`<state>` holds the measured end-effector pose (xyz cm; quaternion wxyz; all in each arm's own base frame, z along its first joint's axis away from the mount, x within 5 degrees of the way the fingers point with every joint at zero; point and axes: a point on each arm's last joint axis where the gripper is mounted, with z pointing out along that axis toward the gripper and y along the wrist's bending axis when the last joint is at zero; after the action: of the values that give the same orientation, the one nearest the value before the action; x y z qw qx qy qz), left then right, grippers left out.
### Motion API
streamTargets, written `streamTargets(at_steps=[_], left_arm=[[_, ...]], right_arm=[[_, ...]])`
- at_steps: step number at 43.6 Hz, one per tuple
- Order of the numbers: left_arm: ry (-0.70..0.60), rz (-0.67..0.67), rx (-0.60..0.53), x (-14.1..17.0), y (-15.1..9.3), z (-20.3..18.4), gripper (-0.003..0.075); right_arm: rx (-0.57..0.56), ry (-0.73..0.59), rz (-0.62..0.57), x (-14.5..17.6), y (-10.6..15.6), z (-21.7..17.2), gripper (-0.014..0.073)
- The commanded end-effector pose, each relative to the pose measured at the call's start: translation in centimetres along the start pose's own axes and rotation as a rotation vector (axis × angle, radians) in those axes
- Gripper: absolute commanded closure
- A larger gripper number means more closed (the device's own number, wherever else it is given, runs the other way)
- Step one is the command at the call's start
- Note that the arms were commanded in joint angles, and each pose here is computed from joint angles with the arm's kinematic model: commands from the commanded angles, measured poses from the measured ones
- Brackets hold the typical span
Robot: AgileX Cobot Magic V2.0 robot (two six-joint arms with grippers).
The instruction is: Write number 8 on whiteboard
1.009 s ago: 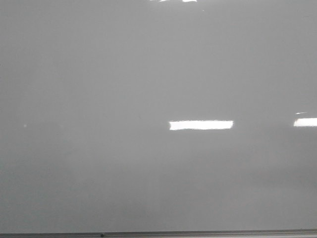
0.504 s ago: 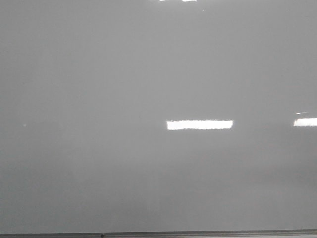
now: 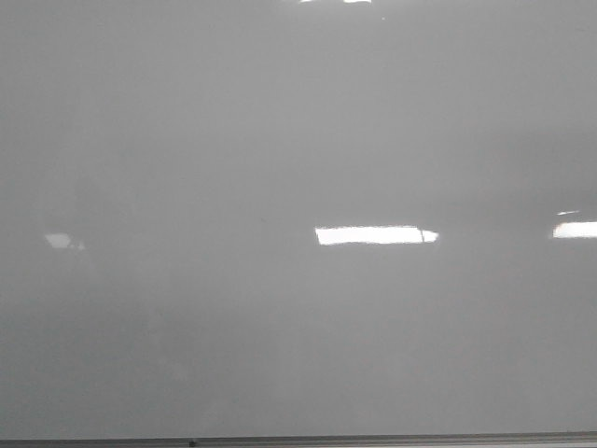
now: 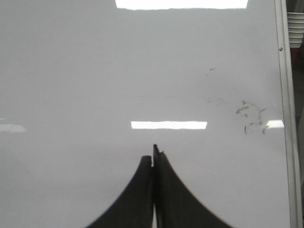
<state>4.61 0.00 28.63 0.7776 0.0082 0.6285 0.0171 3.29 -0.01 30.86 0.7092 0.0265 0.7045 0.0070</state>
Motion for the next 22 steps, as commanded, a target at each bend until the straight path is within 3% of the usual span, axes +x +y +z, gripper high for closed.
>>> streamTargets(at_steps=[1, 6, 14, 18, 22], left_arm=[[0.084, 0.023, 0.013, -2.1, 0.0, 1.7, 0.0741], [0.208, 0.022, 0.024, -2.0, 0.0, 3.8, 0.0741], [0.289, 0.0, 0.028, -1.2, -0.1, 5.4, 0.0722], [0.291, 0.0, 0.028, -1.2, -0.1, 5.5, 0.0604], [0.291, 0.0, 0.028, -1.2, -0.1, 5.5, 0.0376]], right_arm=[[0.009, 0.015, -0.014, -3.0, 0.1, 1.4, 0.0665], [0.012, 0.085, -0.013, -3.3, 0.0, 3.6, 0.0665], [0.015, 0.17, -0.012, -2.6, 0.0, 5.1, 0.0644], [0.015, 0.17, -0.012, -2.5, 0.0, 5.1, 0.0522], [0.015, 0.171, -0.012, -2.5, 0.0, 5.1, 0.0313]])
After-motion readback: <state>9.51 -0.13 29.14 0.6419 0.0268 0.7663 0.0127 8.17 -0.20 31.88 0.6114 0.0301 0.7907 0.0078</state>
